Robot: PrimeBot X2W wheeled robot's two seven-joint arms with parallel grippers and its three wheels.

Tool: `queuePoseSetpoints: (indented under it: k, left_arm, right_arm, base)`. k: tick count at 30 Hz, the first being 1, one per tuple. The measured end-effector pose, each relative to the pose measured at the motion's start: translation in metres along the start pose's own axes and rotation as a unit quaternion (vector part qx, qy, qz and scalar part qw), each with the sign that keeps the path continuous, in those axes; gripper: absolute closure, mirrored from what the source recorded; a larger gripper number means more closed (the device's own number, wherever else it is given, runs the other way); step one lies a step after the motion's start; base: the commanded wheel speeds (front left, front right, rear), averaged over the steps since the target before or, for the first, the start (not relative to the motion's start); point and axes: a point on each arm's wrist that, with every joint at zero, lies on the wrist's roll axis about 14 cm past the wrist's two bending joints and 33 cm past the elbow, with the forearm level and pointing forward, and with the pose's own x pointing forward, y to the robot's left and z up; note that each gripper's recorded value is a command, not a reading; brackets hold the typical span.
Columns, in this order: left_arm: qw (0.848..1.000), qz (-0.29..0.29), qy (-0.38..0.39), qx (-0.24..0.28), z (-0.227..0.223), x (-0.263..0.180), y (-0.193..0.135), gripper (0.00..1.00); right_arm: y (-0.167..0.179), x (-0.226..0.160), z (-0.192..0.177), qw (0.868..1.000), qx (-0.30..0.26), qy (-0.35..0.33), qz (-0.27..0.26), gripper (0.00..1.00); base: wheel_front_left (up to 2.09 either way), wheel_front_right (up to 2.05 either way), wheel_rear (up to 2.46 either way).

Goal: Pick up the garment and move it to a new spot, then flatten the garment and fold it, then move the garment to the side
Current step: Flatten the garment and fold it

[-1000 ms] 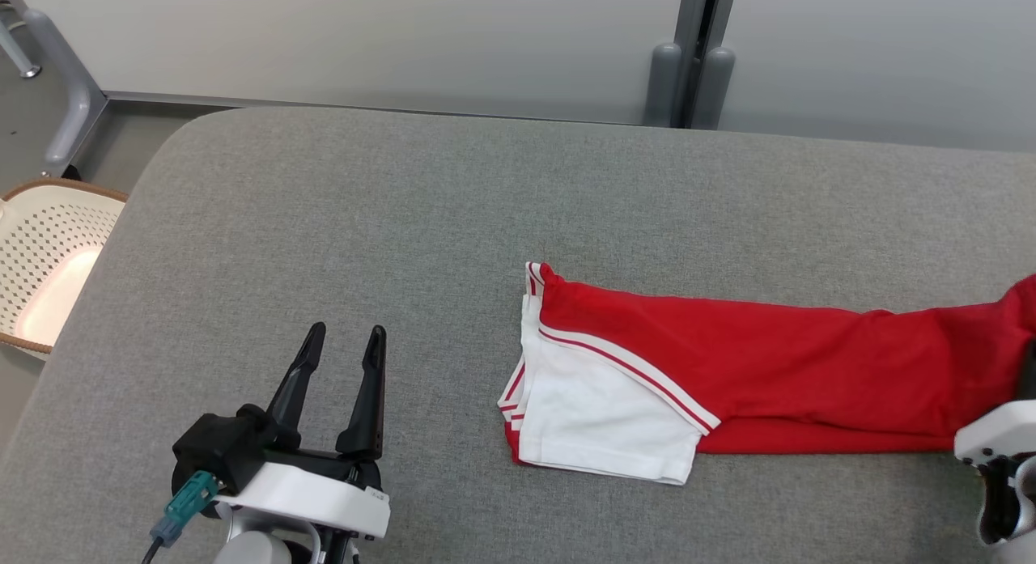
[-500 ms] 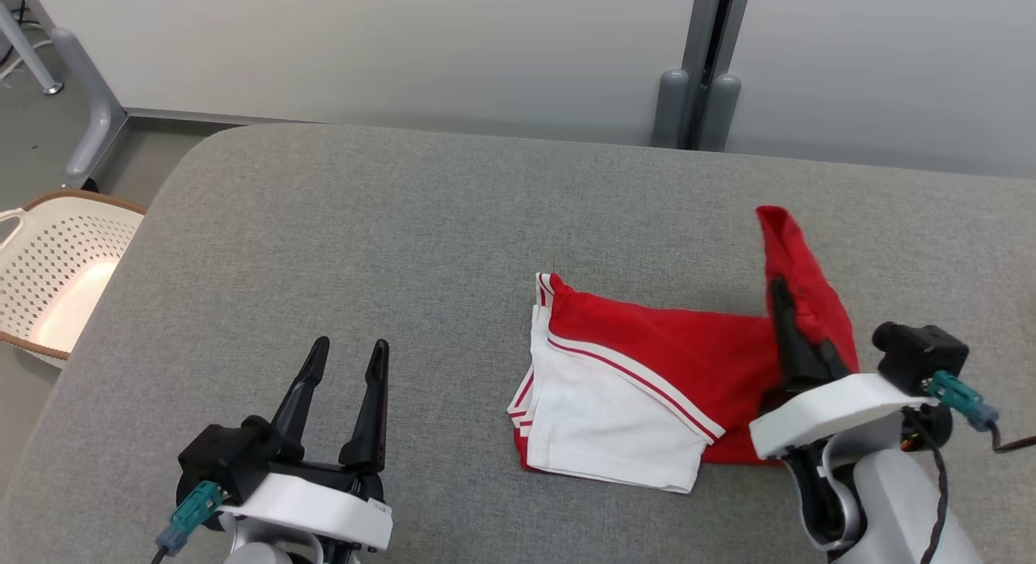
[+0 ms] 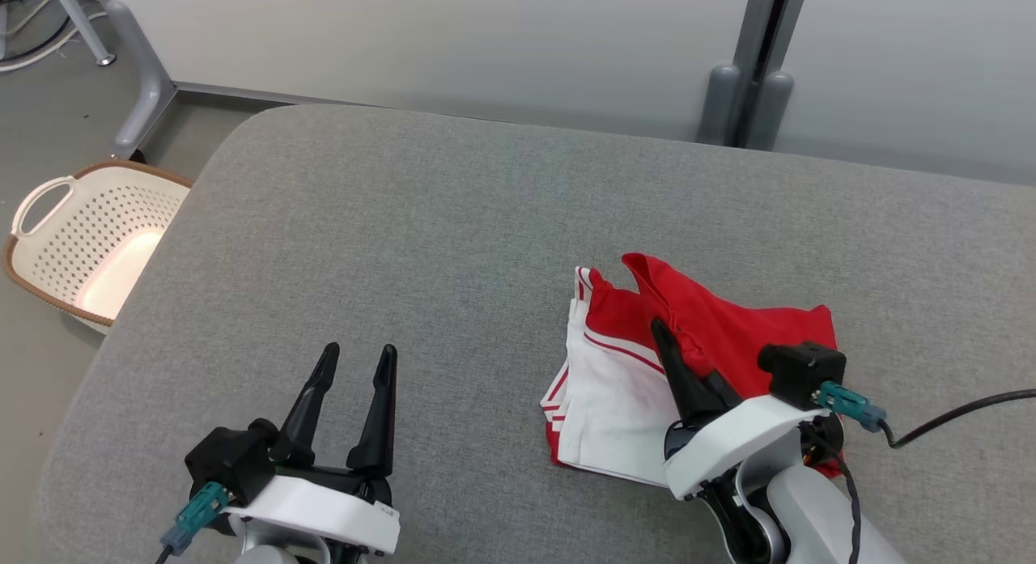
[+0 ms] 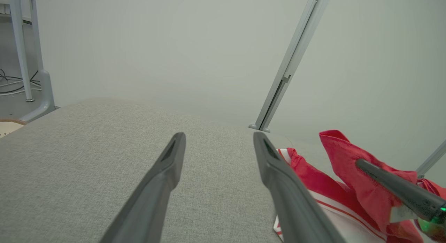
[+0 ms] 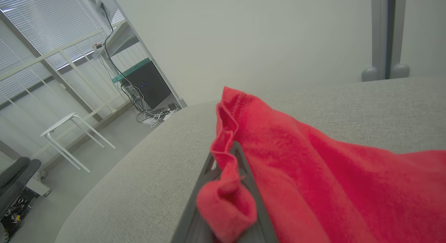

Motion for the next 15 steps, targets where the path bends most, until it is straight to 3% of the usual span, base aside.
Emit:
queuePoseSetpoints:
  k: [15]
  left_arm:
    - [0.999, 0.039, 0.011, -0.002, -0.004, -0.007, 0.022, 0.00]
  right_arm:
    - [0.004, 0.028, -0.060, 0.996, 0.016, 0.086, 0.021, 1.00]
  base:
    - [0.00, 0.00, 0.00]
